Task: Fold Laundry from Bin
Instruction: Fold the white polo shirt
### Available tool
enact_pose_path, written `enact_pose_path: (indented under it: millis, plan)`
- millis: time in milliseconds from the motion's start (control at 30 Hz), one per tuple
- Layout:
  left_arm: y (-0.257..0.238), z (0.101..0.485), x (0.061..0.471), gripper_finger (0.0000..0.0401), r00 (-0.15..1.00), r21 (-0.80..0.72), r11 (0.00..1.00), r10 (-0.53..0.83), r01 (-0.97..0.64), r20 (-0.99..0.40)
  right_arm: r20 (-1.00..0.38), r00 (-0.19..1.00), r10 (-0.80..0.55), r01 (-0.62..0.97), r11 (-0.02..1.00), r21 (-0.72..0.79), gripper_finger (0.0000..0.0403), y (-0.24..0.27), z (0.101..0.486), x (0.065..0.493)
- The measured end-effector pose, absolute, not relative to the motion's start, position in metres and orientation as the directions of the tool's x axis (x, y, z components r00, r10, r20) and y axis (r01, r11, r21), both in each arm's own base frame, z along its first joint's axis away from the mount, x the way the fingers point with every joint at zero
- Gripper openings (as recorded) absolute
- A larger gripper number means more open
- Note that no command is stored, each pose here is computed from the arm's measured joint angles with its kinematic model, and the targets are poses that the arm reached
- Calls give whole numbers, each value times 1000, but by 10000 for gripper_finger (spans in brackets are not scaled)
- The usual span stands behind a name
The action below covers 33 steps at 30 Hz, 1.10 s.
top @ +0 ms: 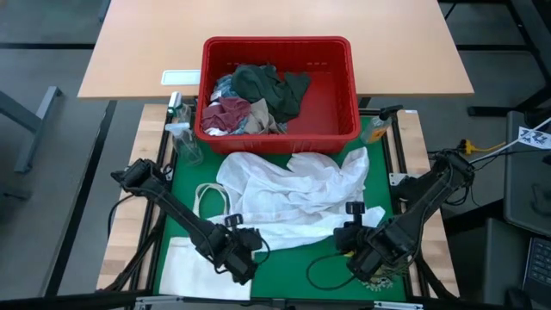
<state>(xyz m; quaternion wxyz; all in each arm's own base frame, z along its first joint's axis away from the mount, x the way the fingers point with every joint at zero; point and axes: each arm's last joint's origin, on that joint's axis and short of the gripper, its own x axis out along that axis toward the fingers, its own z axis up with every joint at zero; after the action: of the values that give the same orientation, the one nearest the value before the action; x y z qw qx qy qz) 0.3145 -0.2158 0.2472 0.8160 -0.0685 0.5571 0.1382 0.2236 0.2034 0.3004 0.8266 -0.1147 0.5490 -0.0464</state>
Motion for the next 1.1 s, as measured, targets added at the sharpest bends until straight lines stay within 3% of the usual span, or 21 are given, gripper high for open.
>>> enact_pose_path:
  millis: [367, 900, 1100]
  plan:
    - [-241, 243, 285, 131, 283, 95, 943, 191, -320, -940, -897, 391, -204, -50, 969, -242, 1, 203, 300, 223]
    - [-233, 190, 259, 130, 203, 259, 899, 344, -354, -917, -897, 392, -204, -74, 965, -251, 1, 203, 300, 224]
    - [-233, 190, 259, 94, 204, 261, 898, 346, -354, -916, -897, 392, -203, -74, 965, -251, 1, 203, 300, 224]
